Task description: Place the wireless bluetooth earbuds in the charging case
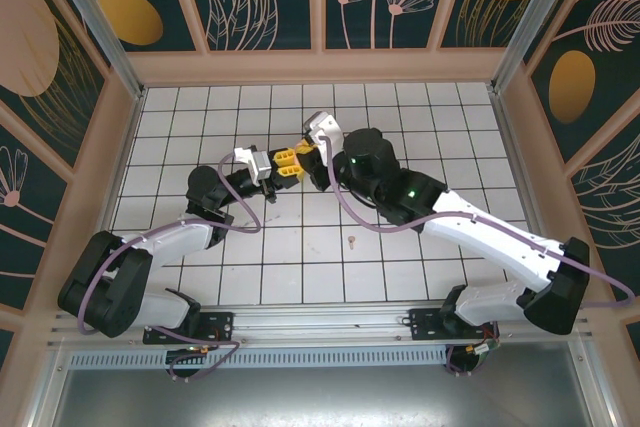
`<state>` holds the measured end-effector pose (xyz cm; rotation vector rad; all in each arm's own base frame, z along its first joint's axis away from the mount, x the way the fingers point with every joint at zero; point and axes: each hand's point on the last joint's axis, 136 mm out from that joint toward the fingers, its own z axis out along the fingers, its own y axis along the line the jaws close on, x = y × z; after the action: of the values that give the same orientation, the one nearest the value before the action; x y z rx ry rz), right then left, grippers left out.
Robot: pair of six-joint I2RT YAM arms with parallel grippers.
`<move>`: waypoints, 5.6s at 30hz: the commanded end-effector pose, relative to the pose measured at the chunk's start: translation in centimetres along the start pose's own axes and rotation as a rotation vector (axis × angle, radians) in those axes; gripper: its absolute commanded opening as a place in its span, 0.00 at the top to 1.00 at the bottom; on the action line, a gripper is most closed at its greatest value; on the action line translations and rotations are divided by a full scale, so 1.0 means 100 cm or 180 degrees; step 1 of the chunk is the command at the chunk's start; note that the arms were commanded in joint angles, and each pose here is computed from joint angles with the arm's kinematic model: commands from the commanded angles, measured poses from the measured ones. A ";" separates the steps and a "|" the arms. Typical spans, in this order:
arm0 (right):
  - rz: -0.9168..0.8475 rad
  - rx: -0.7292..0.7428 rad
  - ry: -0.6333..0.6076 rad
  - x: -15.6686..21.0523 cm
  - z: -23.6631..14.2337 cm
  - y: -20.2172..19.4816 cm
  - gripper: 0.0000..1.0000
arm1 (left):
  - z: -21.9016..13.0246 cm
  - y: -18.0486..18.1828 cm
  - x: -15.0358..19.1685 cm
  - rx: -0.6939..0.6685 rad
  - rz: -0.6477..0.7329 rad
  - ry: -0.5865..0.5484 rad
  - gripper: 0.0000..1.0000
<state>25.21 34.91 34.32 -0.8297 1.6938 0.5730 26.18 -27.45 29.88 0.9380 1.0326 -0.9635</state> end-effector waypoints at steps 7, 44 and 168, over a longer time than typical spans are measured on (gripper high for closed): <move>0.0099 -0.0098 0.0243 0.007 0.007 0.011 0.61 | 0.004 0.003 -0.039 -0.0066 0.0230 -0.0350 1.00; 0.1554 -0.0489 -0.0262 -0.069 -0.035 -0.021 0.86 | 0.001 0.009 -0.022 -0.0251 0.0346 -0.0153 1.00; 0.2186 0.1760 0.3186 0.357 -0.031 -0.016 0.71 | -0.033 0.021 -0.043 -0.0874 0.0036 -0.0847 1.00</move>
<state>21.16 24.35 1.48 -0.0537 2.8562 0.0981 27.71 -23.39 31.43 0.5681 1.0060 -0.8913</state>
